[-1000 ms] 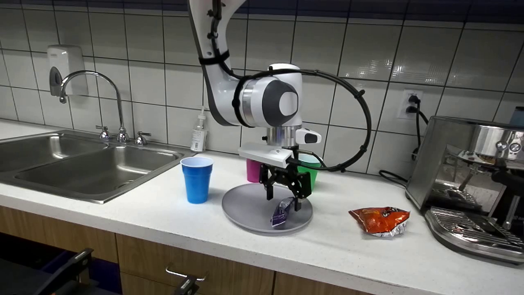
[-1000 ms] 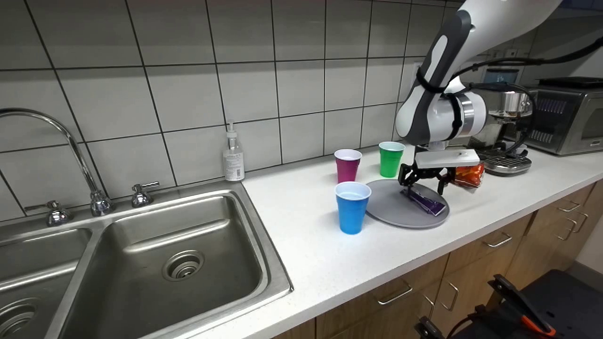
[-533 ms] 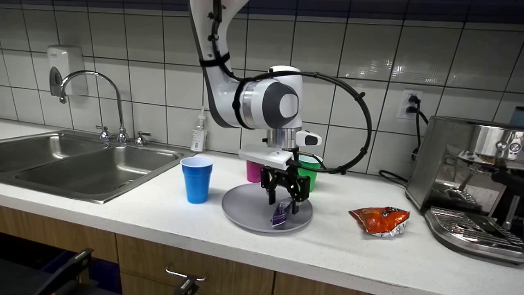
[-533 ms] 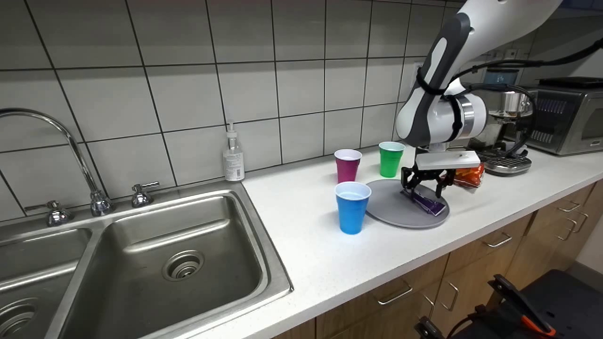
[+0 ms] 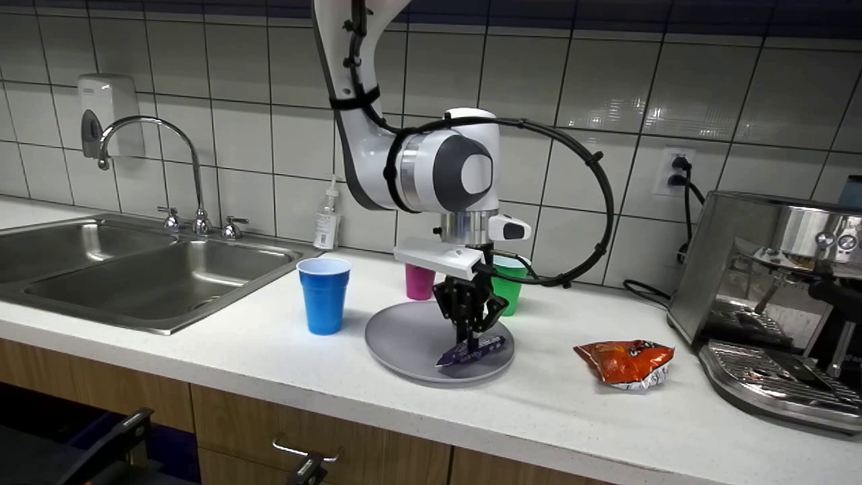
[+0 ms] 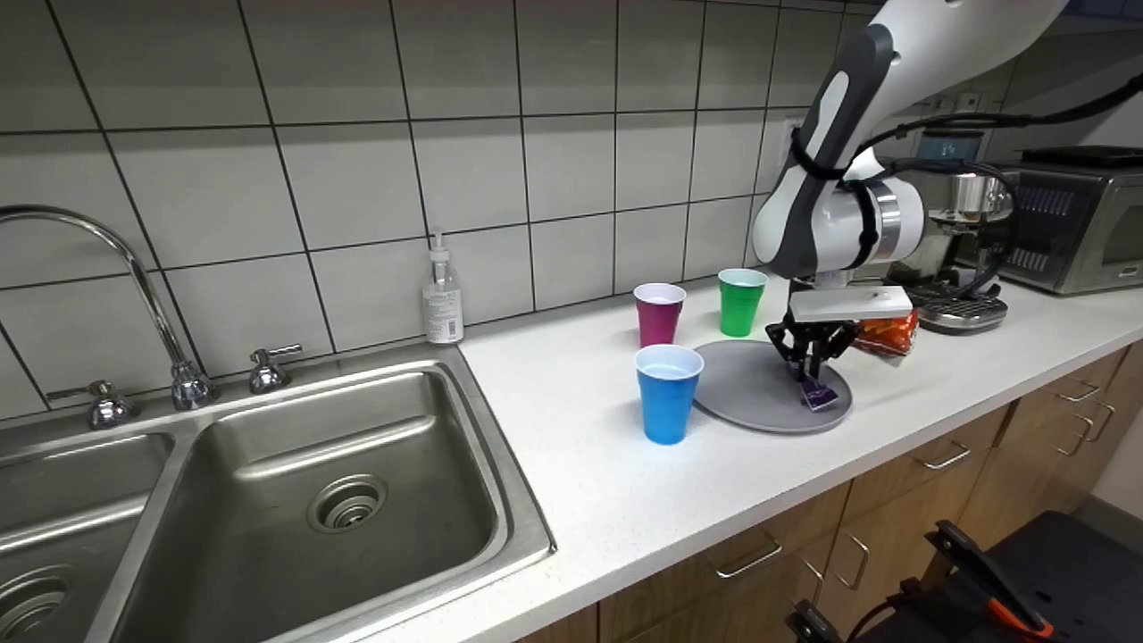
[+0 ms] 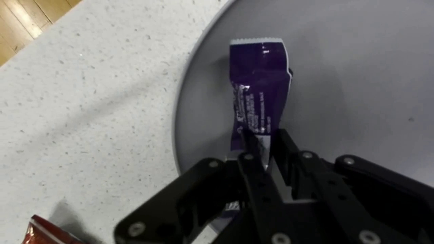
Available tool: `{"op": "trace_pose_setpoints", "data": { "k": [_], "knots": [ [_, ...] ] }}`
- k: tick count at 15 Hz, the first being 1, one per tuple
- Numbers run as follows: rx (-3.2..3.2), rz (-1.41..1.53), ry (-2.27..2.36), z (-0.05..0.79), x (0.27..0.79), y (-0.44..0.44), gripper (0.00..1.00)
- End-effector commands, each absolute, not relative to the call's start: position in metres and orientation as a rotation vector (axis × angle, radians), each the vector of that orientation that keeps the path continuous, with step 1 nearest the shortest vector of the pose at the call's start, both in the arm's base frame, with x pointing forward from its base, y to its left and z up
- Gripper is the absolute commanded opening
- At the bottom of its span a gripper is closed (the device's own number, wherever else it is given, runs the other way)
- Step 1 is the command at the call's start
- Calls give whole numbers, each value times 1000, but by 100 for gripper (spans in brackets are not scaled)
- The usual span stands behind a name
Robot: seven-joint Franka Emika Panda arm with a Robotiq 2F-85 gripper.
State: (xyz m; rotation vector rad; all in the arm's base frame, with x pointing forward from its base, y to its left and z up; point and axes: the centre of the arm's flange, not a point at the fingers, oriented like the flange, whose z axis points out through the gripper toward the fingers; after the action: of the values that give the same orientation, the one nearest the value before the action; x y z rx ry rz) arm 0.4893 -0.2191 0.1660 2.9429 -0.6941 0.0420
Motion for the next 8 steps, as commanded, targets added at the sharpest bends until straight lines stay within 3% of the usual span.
{"op": "trace_pose_setpoints", "data": {
  "k": [1,8],
  "knots": [
    [2943,47,-729,170,489,-226,0],
    [2949,66,-736,181,483,-230,1]
  ]
}}
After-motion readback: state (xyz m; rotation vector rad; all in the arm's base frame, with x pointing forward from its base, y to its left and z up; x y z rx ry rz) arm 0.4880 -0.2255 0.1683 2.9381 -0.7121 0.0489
